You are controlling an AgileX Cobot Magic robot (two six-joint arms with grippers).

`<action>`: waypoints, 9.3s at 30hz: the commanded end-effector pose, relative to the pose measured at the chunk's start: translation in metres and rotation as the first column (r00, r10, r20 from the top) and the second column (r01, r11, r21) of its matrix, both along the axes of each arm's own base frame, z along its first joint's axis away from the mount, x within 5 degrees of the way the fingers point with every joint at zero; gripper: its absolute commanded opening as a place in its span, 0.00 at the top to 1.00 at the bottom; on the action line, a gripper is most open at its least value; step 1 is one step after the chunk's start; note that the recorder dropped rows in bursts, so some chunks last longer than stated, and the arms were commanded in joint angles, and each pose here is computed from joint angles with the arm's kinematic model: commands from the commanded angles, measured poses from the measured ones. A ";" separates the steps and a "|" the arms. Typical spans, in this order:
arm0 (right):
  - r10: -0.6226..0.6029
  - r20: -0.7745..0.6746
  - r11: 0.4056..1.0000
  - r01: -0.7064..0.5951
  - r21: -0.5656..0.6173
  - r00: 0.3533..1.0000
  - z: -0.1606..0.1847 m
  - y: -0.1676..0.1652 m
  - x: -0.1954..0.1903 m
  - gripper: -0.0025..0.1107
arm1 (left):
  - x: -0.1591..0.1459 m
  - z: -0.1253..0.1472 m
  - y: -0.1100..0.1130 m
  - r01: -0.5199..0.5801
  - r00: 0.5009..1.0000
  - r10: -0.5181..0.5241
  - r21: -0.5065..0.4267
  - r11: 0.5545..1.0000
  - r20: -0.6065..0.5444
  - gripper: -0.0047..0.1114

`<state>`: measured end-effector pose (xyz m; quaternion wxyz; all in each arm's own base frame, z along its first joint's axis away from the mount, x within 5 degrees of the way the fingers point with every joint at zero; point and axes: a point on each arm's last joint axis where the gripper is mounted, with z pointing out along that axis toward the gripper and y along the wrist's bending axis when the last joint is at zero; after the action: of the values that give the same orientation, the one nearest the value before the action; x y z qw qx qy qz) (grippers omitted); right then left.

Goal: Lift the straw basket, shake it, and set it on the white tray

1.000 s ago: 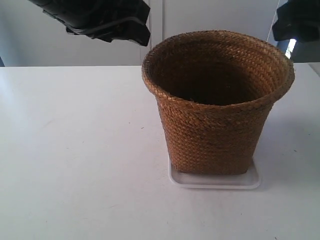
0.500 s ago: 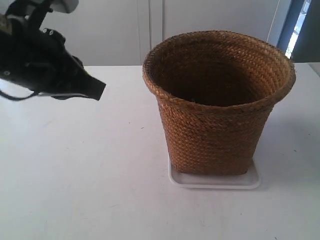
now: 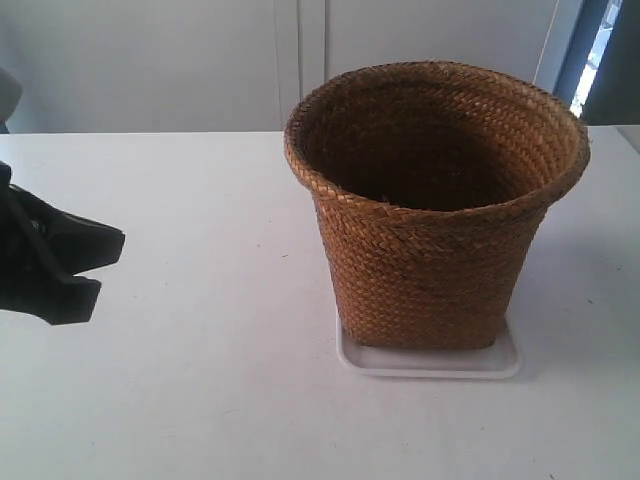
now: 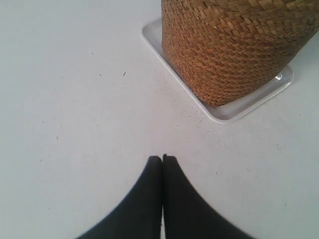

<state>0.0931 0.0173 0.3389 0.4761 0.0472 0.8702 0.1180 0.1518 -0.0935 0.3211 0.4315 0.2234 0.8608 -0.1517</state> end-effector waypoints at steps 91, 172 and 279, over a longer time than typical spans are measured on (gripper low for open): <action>-0.114 0.270 0.966 0.044 0.253 0.956 0.027 0.001 0.010 0.98 | -0.102 -0.158 0.097 -0.531 0.819 0.508 0.017 0.847 0.267 0.96; 0.062 0.363 0.955 0.050 -0.292 0.930 -0.152 -0.015 -0.039 0.98 | -0.102 -0.158 0.097 -0.531 0.819 0.508 0.017 0.847 0.267 0.96; 0.065 0.363 0.955 0.048 -0.294 0.930 -0.152 -0.015 -0.039 0.98 | -0.102 -0.158 0.097 -0.531 0.819 0.508 0.017 0.847 0.267 0.96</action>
<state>0.0547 0.0029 0.1879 0.6298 -0.0530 0.7750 0.0018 0.0502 0.0040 0.1647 0.5495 0.0247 0.8339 0.0455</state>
